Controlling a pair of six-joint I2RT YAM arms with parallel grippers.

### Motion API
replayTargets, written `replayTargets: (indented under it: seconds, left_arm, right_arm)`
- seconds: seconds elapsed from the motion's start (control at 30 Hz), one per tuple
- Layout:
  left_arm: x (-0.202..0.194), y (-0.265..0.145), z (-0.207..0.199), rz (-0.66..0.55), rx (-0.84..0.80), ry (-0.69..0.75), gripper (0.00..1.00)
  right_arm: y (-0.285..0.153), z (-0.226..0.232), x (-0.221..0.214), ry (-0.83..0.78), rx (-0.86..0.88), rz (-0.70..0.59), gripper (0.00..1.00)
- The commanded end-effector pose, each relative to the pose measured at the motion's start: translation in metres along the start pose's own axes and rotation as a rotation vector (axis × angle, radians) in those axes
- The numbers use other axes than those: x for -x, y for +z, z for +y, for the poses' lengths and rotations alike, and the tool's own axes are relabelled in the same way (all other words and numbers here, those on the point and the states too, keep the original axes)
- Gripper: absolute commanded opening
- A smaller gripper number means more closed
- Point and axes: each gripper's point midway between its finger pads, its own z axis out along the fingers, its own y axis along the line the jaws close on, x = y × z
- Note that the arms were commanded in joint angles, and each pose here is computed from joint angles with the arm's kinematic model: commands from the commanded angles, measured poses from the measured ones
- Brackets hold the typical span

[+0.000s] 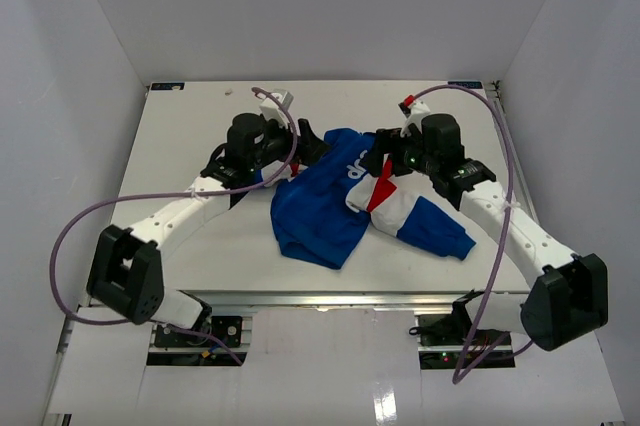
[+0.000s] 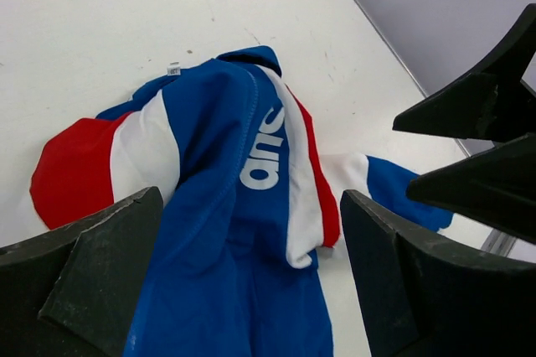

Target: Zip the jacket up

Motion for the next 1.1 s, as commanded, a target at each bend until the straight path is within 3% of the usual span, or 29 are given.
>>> replayTargets:
  seconds: [0.0,0.13,0.33,0.47,0.67,1.07]
  left_arm:
    - [-0.019,-0.041,-0.03,0.003,0.021,0.005,0.98]
    - [-0.033,-0.065,-0.063,-0.009,-0.031,0.055,0.98]
    - [-0.031,-0.107,-0.096,-0.137,-0.138,0.101,0.98]
    - [-0.026,-0.124,-0.097,-0.198,-0.14,0.099,0.98]
    - [-0.021,-0.136,-0.098,-0.253,-0.16,0.098,0.98]
    - [-0.023,-0.131,-0.091,-0.241,-0.119,0.102,0.98]
  right_arm:
    - [-0.042,0.036,0.023,-0.064,-0.033,-0.07,0.9]
    - [-0.066,0.048,0.011,-0.104,-0.101,-0.061,0.9]
    - [-0.092,0.041,-0.01,-0.135,-0.169,-0.128,0.9]
    - [-0.11,0.04,-0.018,-0.146,-0.126,-0.213,0.9]
    - [-0.115,0.032,-0.024,-0.168,-0.143,-0.214,0.9]
    - [-0.129,0.03,-0.017,-0.159,-0.15,-0.277,0.9]
